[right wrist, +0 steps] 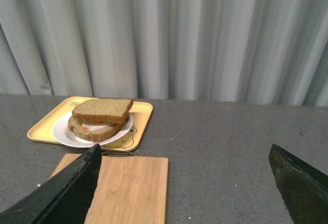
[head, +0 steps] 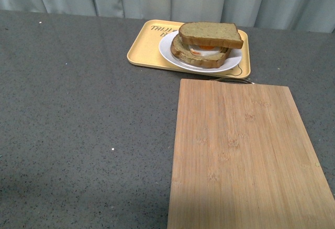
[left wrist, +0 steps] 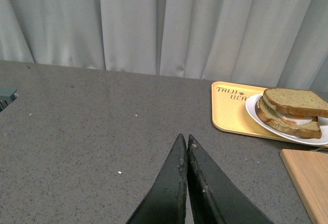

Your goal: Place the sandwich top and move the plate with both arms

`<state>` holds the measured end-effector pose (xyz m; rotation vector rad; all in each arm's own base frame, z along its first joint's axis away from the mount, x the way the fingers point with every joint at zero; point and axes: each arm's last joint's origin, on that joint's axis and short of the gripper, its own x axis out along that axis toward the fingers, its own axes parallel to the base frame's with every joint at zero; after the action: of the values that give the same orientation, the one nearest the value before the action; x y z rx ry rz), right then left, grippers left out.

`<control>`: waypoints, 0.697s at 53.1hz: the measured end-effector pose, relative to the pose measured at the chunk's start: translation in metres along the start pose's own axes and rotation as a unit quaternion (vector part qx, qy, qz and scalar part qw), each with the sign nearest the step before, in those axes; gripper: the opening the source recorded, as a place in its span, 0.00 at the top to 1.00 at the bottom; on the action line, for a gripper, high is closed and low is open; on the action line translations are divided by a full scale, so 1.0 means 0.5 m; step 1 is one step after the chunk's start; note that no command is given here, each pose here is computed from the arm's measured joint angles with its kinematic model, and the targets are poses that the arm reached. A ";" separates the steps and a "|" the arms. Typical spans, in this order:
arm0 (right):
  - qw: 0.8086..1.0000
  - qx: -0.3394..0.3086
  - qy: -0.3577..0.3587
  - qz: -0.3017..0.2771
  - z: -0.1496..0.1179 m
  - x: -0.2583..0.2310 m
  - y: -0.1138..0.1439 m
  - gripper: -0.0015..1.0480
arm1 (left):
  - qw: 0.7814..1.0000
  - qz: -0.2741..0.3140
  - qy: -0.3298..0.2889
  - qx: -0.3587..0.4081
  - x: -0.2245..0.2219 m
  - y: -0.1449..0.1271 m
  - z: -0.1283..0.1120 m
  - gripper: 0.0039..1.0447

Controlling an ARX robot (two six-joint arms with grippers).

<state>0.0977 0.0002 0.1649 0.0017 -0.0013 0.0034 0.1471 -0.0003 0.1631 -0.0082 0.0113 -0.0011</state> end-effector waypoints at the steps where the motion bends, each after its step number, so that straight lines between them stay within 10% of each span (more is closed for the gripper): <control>1: 1.000 0.000 0.000 0.000 0.000 0.000 0.000 0.09 | 1.000 0.000 -0.001 0.000 -0.002 0.000 0.001 0.97; 37: 1.000 0.000 0.000 0.000 0.000 0.000 0.000 0.09 | 1.000 0.000 -0.016 0.000 -0.051 0.000 0.019 0.97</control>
<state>0.0977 0.0002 0.1649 0.0017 -0.0013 0.0034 0.1215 -0.0002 0.1729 -0.0078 -0.0208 -0.0016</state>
